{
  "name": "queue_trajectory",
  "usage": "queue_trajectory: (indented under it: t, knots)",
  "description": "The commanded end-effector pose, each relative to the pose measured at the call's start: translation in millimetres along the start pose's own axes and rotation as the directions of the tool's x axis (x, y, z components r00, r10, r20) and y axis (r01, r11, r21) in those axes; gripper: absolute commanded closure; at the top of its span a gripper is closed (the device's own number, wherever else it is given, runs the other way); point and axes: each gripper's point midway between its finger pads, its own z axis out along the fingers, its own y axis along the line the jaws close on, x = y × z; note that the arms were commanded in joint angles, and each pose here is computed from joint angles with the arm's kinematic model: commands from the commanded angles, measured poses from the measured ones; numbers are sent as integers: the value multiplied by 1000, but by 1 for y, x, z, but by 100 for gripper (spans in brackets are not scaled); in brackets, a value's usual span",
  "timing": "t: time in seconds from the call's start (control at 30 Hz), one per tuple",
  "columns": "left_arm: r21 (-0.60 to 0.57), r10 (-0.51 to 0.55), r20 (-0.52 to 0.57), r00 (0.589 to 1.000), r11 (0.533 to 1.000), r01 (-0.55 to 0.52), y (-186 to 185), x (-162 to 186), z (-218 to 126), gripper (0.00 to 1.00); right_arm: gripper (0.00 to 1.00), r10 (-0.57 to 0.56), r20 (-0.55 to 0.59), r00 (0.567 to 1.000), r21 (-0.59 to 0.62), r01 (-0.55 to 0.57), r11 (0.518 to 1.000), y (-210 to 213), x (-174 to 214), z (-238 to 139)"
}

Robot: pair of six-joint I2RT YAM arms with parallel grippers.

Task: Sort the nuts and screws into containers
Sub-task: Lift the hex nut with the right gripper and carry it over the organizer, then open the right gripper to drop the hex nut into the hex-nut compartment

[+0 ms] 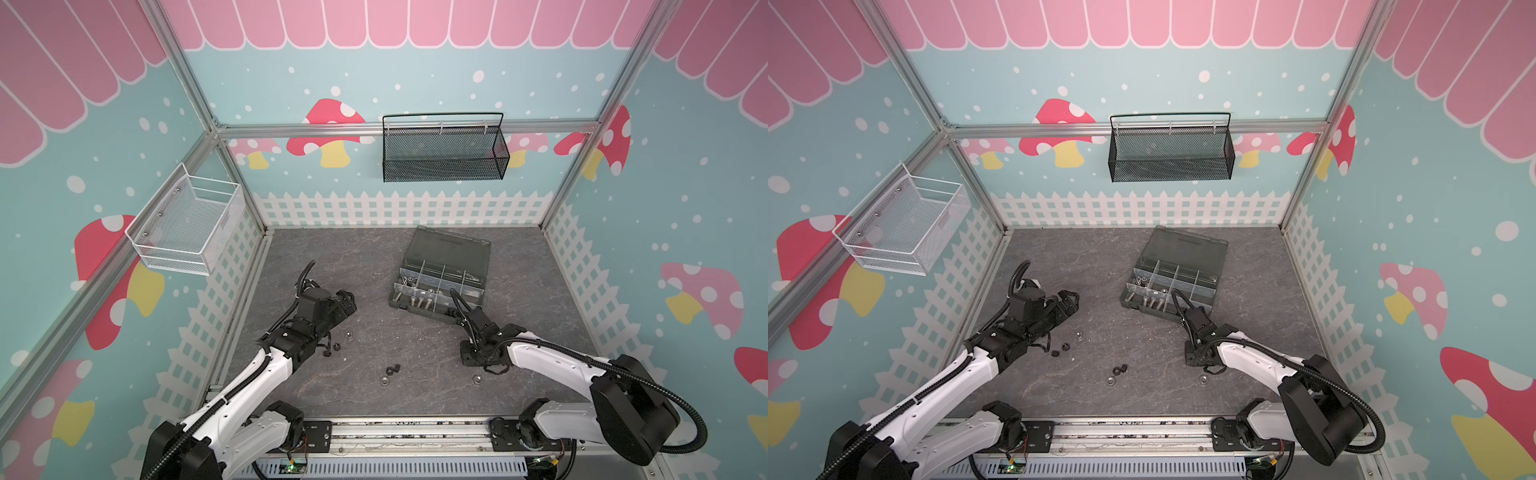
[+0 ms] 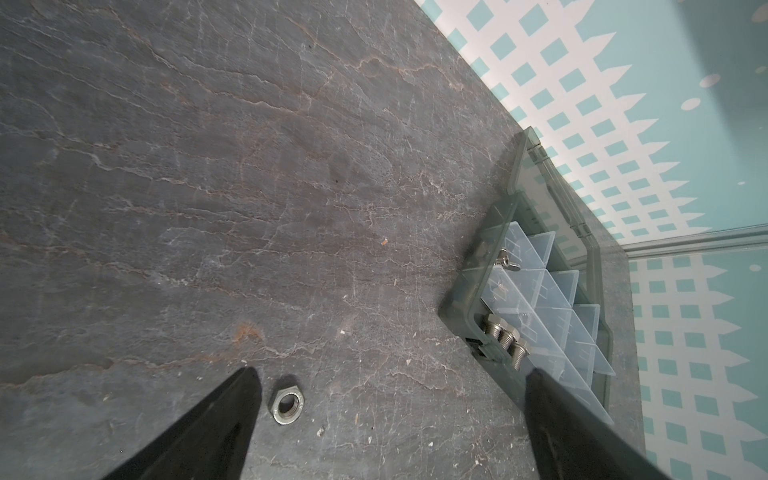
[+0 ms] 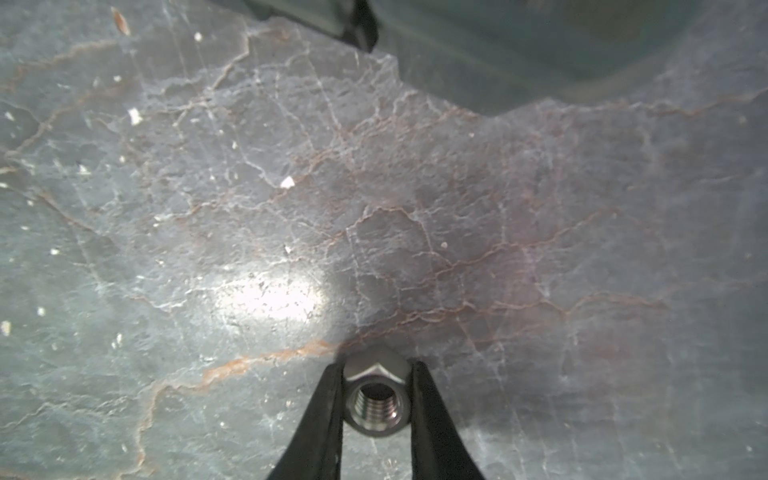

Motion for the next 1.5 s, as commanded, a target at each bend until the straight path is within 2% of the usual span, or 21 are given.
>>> queue_trajectory:
  t: [0.0,0.27,0.53,1.07,1.47]
  knots:
    - [-1,-27,5,1000,1000,27,3,0,-1,0,100,-12,-22,1000,-32,11,999,6,5,-1]
    - [-5,-36,-8,999,999,36,8,5,0,0,100,-42,110,993,-137,57,989,33,-33,-28]
    - [5,-35,-15,999,999,35,7,6,-1,0,100,-84,266,960,-98,114,989,54,-105,-57]
    - [-7,-39,6,999,999,39,11,3,-5,0,100,-217,318,923,-12,233,973,94,-218,-41]
    - [-23,-30,21,999,999,31,15,1,-7,0,100,-248,253,935,6,255,967,97,-241,-1]
